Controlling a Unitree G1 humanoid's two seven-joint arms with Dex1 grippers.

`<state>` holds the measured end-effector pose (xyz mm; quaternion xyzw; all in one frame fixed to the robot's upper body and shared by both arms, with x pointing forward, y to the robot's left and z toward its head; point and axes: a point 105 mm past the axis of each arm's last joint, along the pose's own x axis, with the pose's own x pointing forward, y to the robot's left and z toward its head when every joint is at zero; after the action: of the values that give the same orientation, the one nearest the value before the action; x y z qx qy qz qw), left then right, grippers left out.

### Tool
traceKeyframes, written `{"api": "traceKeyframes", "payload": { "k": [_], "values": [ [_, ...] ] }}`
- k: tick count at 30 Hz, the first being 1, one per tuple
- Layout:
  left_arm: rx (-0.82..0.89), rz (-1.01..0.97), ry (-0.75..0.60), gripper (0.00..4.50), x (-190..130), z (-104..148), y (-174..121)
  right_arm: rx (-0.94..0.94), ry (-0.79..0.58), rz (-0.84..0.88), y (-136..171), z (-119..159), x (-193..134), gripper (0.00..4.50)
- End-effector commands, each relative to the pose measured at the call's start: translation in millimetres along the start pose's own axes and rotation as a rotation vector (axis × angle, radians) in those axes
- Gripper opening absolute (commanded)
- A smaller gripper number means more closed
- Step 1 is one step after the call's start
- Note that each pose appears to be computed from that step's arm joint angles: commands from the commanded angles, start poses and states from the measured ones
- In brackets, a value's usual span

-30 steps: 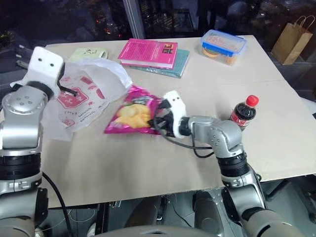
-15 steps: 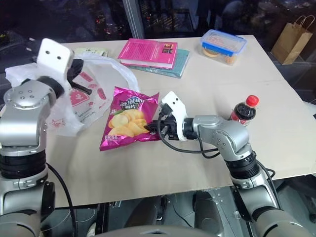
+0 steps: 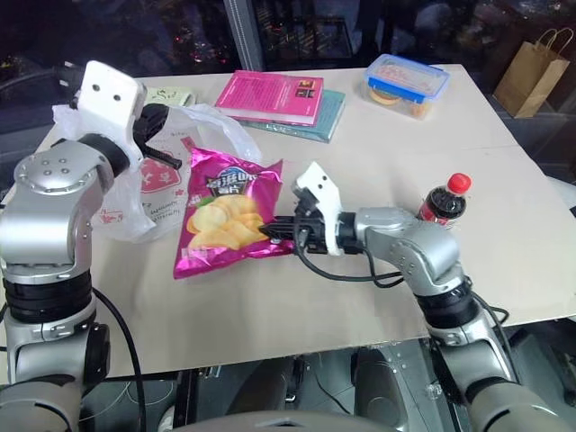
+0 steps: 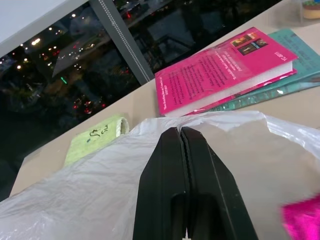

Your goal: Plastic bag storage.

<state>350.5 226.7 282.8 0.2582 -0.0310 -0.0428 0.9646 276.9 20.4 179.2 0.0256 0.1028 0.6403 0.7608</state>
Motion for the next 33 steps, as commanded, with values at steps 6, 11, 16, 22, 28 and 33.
{"api": "traceKeyframes", "payload": {
  "k": [6,11,16,22,28,33],
  "values": [
    [0.001,0.047,-0.036,0.0,-4,12,16,-0.1,-0.022,0.231,26,16,25,0.06],
    [-0.013,0.035,-0.034,0.0,-5,11,16,-0.145,0.046,0.284,24,9,35,0.06],
    [-0.066,-0.019,-0.026,0.0,-11,11,10,-0.156,0.074,0.286,7,4,60,0.06],
    [-0.095,-0.091,0.025,0.0,-27,5,2,-0.189,0.069,0.187,-23,6,74,0.06],
    [-0.128,-0.081,0.079,0.0,-36,-5,9,-0.184,0.068,0.123,-45,6,59,0.06],
    [-0.145,-0.155,0.101,0.0,-36,-8,0,-0.167,0.086,0.06,-62,2,43,0.06]
  ]
}}
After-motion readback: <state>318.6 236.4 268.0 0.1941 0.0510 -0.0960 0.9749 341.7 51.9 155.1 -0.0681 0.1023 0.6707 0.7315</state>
